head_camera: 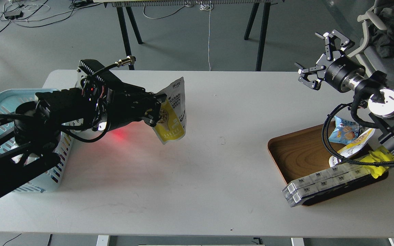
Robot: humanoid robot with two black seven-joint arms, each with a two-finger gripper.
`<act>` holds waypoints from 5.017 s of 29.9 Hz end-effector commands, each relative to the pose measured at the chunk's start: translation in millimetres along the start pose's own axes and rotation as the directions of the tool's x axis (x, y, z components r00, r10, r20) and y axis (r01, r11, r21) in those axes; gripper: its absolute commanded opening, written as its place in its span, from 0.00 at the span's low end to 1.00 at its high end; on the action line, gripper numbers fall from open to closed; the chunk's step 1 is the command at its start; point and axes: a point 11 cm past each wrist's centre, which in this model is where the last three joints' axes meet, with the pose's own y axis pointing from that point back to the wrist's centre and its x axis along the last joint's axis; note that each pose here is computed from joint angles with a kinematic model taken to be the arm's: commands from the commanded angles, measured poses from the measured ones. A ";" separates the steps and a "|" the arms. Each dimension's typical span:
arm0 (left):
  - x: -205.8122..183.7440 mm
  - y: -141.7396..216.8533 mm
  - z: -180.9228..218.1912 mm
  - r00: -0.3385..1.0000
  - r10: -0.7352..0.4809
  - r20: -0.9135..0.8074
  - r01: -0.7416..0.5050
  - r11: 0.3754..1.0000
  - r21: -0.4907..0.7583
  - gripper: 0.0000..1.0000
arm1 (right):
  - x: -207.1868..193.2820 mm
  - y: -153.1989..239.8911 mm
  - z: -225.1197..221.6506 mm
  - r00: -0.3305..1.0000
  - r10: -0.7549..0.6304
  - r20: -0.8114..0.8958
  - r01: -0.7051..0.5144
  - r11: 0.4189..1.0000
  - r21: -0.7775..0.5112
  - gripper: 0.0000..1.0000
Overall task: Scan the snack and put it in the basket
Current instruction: 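Hold the packet with the left gripper in front of the scanner, then lift the packet with the left gripper over the blue basket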
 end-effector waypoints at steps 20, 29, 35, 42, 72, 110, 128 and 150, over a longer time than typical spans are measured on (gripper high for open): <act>27.3 32.1 -36.4 1.000 0.024 -0.018 -0.023 0.998 0.067 0.00 | -0.4 -0.5 1.4 1.000 0.000 -0.005 0.000 1.000 -0.006 0.97; 24.3 38.1 -45.9 1.000 0.010 -0.010 -0.009 0.994 0.109 0.00 | -0.9 -0.7 1.5 1.000 -0.002 -0.004 0.002 1.000 -0.006 0.97; 18.9 37.8 -47.9 1.000 -0.005 -0.014 0.007 0.992 0.123 0.00 | -1.4 -1.0 2.1 1.000 -0.003 -0.005 0.003 1.000 -0.007 0.97; 10.3 37.4 -49.3 0.999 -0.026 -0.023 0.028 0.991 0.134 0.00 | -1.4 -1.0 2.1 1.000 -0.003 -0.005 0.003 1.000 -0.007 0.97; -22.6 36.8 -56.6 0.987 -0.147 0.070 0.130 0.970 0.207 0.01 | -0.5 -0.6 2.6 1.000 -0.001 -0.004 0.000 1.000 -0.008 0.97; 26.7 32.4 -49.4 0.995 -0.018 0.098 0.000 0.983 0.181 0.01 | -0.9 -0.8 2.9 1.000 -0.002 -0.004 0.002 1.000 -0.010 0.97; 66.2 99.1 -97.7 0.994 0.103 -0.032 -0.090 0.953 0.289 0.01 | 1.2 0.9 -0.4 1.000 0.003 -0.008 -0.003 1.000 -0.005 0.97; 13.8 261.2 -175.0 0.962 -0.027 -0.270 0.157 0.868 0.471 0.02 | -3.5 -2.5 3.1 1.000 -0.008 -0.002 0.008 1.000 -0.009 0.97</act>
